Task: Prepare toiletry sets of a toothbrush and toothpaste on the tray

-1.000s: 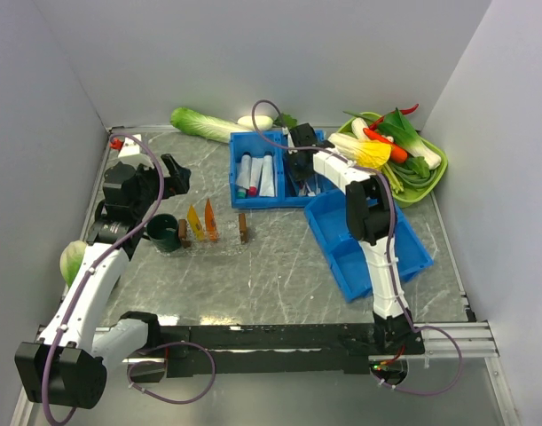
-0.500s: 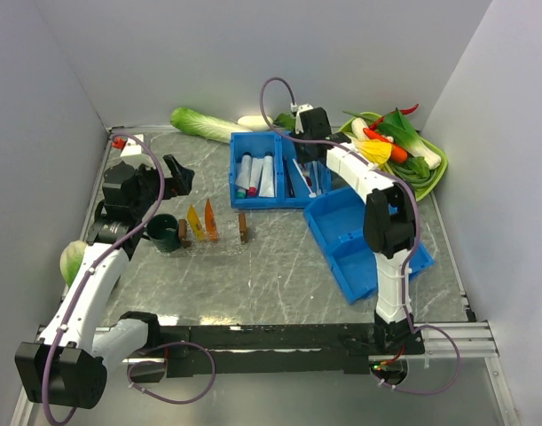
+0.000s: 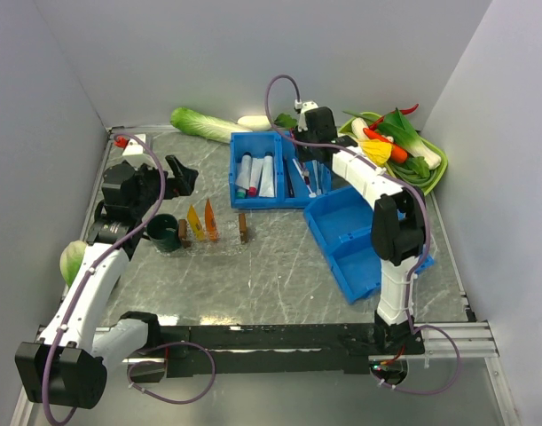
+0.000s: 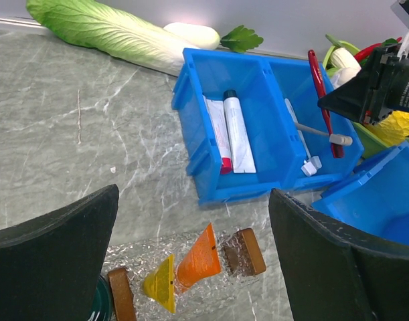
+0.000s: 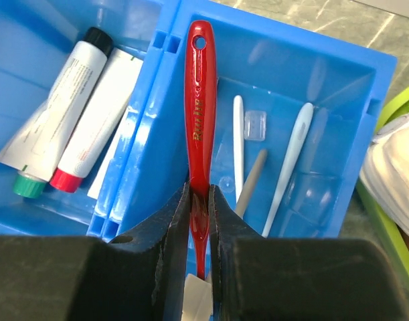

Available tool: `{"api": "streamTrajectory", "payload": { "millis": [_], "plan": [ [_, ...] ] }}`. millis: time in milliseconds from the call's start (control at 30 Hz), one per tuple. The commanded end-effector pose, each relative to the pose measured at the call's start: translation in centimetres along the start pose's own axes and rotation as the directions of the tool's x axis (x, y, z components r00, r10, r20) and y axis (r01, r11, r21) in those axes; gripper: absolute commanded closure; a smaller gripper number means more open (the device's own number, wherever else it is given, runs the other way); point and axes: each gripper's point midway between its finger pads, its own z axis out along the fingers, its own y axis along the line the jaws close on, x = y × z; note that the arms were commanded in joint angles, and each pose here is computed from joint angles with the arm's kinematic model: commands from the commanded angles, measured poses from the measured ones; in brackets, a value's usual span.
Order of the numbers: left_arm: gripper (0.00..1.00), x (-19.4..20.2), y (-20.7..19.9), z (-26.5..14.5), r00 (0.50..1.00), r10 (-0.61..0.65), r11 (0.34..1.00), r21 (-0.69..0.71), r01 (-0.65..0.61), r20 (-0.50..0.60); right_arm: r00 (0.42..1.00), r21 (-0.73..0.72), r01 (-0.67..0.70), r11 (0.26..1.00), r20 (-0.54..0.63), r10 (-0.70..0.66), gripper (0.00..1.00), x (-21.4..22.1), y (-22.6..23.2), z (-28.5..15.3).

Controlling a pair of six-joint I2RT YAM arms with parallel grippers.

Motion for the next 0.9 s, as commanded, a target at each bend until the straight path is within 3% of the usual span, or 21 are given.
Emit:
{"api": "streamTrajectory", "payload": {
  "millis": [0, 200, 400, 733, 867],
  "plan": [
    [0.02, -0.8, -0.7, 0.1, 0.999, 0.02, 0.999, 0.047, -0.022, 0.032, 0.995, -0.042, -0.052, 0.998, 0.084, 0.055, 1.0, -2.6, 0.0, -1.0],
    [0.02, -0.8, -1.1, 0.1, 0.999, 0.022, 0.997, 0.067, -0.024, 0.032, 0.963, -0.162, -0.233, 0.959, 0.102, 0.251, 1.0, -3.7, -0.1, -1.3],
    [0.02, -0.9, -1.2, 0.0, 0.999, 0.024, 0.997, 0.071, -0.027, 0.037, 0.878, -0.25, -0.43, 0.868, 0.108, 0.466, 1.0, -4.8, -1.3, -2.3],
    [0.02, -0.9, -1.3, 0.0, 0.999, 0.024, 0.997, 0.079, -0.027, 0.034, 0.817, -0.358, -0.488, 0.796, 0.134, 0.561, 1.0, -6.7, -1.5, -4.7],
    [0.02, -0.8, -1.3, 0.1, 0.999, 0.026, 0.996, 0.08, -0.028, 0.032, 0.815, -0.372, -0.468, 0.802, 0.168, 0.554, 1.0, -8.1, -1.8, -5.9]
  ]
}}
